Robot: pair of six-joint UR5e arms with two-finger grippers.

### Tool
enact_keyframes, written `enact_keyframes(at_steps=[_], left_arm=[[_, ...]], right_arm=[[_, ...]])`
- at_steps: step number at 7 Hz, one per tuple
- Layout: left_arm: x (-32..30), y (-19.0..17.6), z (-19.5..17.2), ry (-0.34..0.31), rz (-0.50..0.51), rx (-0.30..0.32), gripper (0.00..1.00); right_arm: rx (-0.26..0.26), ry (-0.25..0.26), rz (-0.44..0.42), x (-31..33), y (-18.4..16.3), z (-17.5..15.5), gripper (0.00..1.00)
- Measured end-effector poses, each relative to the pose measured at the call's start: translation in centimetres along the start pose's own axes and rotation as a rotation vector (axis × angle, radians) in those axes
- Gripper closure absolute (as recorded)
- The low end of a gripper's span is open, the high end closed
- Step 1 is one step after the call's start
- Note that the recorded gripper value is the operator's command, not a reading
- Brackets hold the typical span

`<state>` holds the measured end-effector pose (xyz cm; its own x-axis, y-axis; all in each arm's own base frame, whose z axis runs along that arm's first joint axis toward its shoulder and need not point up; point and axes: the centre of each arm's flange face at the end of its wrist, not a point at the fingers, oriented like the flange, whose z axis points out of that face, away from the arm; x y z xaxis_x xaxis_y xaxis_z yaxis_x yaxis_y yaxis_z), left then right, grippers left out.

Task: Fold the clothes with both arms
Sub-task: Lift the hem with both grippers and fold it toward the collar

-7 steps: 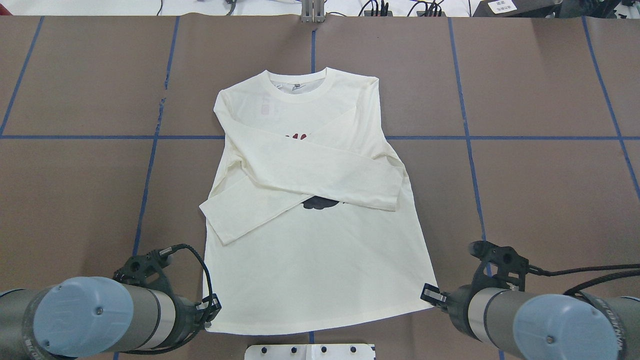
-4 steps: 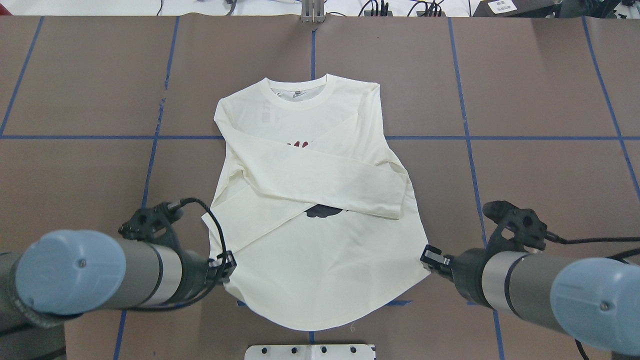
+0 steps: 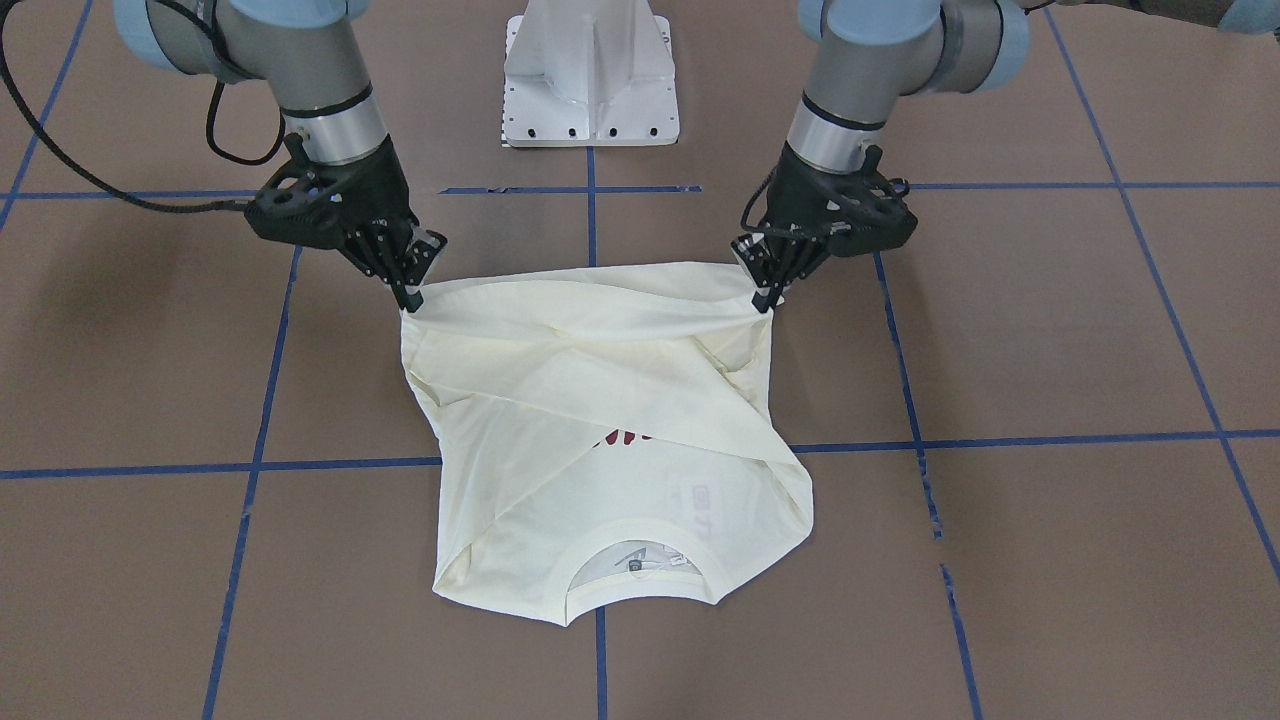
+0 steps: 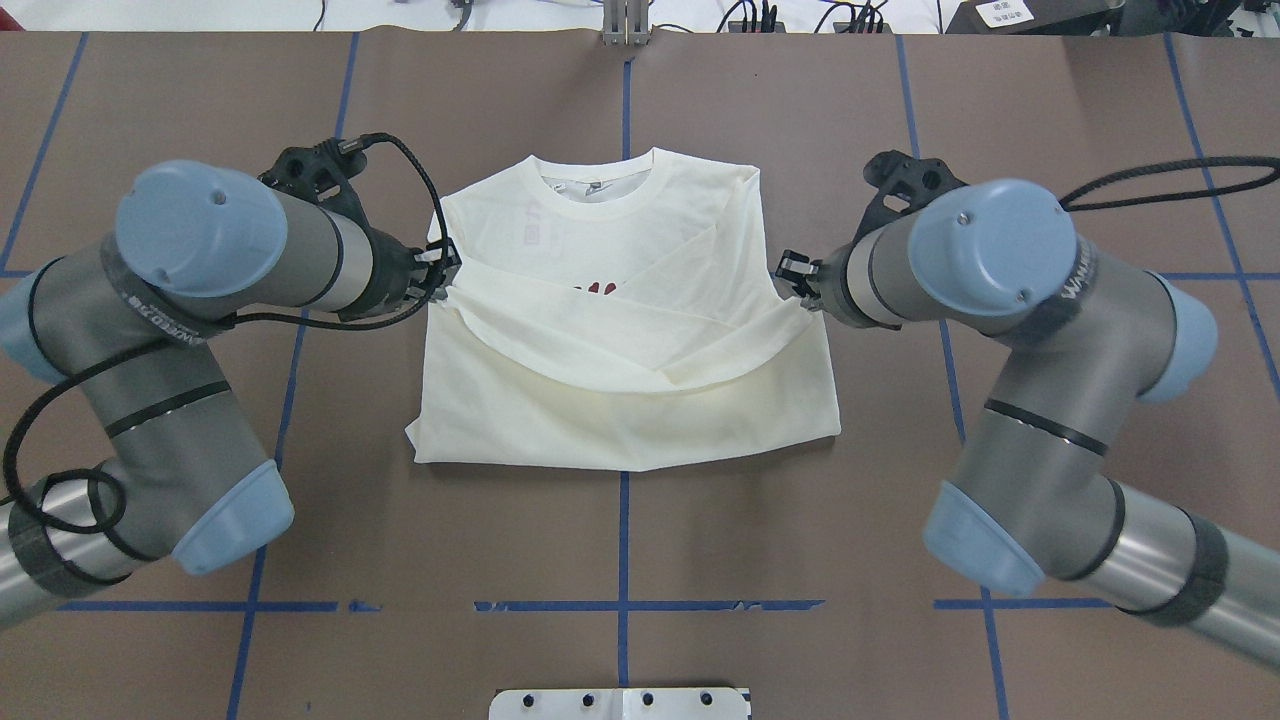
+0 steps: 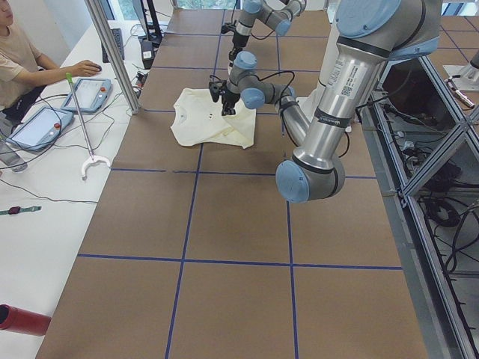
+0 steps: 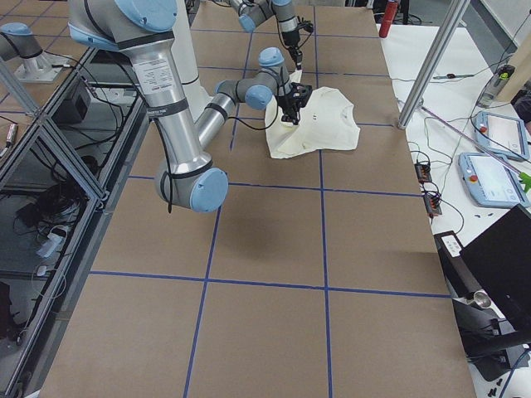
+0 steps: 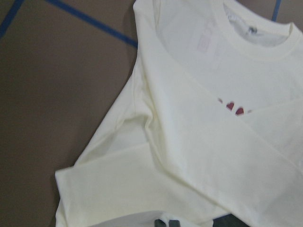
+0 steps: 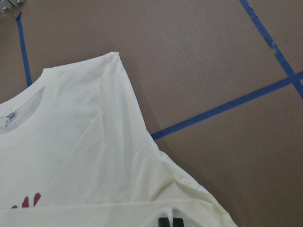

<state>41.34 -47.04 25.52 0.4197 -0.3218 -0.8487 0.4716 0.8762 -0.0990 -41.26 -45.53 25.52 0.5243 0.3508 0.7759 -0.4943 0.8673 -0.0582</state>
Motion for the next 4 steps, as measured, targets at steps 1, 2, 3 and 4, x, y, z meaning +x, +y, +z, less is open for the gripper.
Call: enact_keyframes(at_steps=[1,2,3,4], left_arm=[[-1.3,-2.6,2.9,0.009,0.002,0.026,1.0],[-3.0,-4.6,5.6,0.003,0.017,0.043,1.0],[-4.5,-6.0,8.1,-0.004,0.038,0.053,1.0],[-5.6,-7.1,10.2,0.0,0.047,0.061,1.0]], right_arm=[[0.018,0.035,-0.004,-1.7,-2.5,3.1,1.0],[0.033,0.047,0.002,-2.8,-4.7,6.7,1.0],[0.045,0.041,0.012,-2.9,-6.7,10.0,1.0],[0.048,0.039,0.022,-3.3,-8.6,12.7,1.0]])
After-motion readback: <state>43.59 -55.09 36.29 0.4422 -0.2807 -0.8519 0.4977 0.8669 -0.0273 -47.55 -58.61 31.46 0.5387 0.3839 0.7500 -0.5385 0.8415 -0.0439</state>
